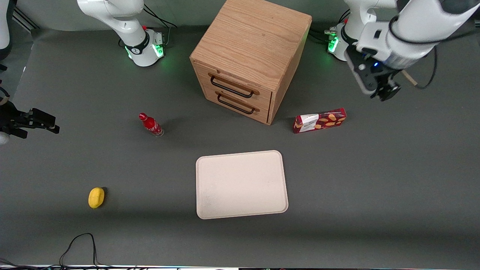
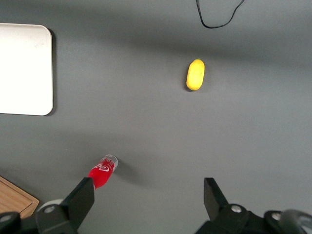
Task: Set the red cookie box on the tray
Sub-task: 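Move the open left gripper down over the red cookie box, then lower the left gripper and close it on the cookie box's end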
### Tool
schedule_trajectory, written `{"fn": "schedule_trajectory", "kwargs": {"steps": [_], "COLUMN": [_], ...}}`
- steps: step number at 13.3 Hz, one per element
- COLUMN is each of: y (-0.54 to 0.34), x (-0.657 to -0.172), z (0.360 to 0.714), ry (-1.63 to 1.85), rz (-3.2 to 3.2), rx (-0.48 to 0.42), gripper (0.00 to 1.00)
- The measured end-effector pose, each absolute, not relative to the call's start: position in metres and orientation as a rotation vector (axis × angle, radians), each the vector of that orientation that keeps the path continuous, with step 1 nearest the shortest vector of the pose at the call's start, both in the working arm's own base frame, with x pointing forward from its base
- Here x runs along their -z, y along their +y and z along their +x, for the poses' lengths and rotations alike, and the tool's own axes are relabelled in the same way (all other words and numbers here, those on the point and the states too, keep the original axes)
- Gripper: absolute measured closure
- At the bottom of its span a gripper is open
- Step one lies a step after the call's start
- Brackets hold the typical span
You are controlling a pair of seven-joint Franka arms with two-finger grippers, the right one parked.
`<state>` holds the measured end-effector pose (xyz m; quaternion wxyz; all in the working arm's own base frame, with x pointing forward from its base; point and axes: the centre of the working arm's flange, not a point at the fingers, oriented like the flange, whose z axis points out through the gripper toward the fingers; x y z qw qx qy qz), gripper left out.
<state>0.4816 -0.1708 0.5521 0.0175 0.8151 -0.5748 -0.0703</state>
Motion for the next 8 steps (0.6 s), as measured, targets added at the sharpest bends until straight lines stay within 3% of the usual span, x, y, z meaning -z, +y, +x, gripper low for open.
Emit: {"fn": "schedule_trajectory", "kwargs": {"steps": [6,8], "y": [-0.179,-0.182], "x": [-0.379,-0.357], "z": [0.461,0.459], "ry": [-1.966,-1.974], "rz": [2.438,2.426], "rx": [0.050,0.049], "gripper": [0.01,0.01]}}
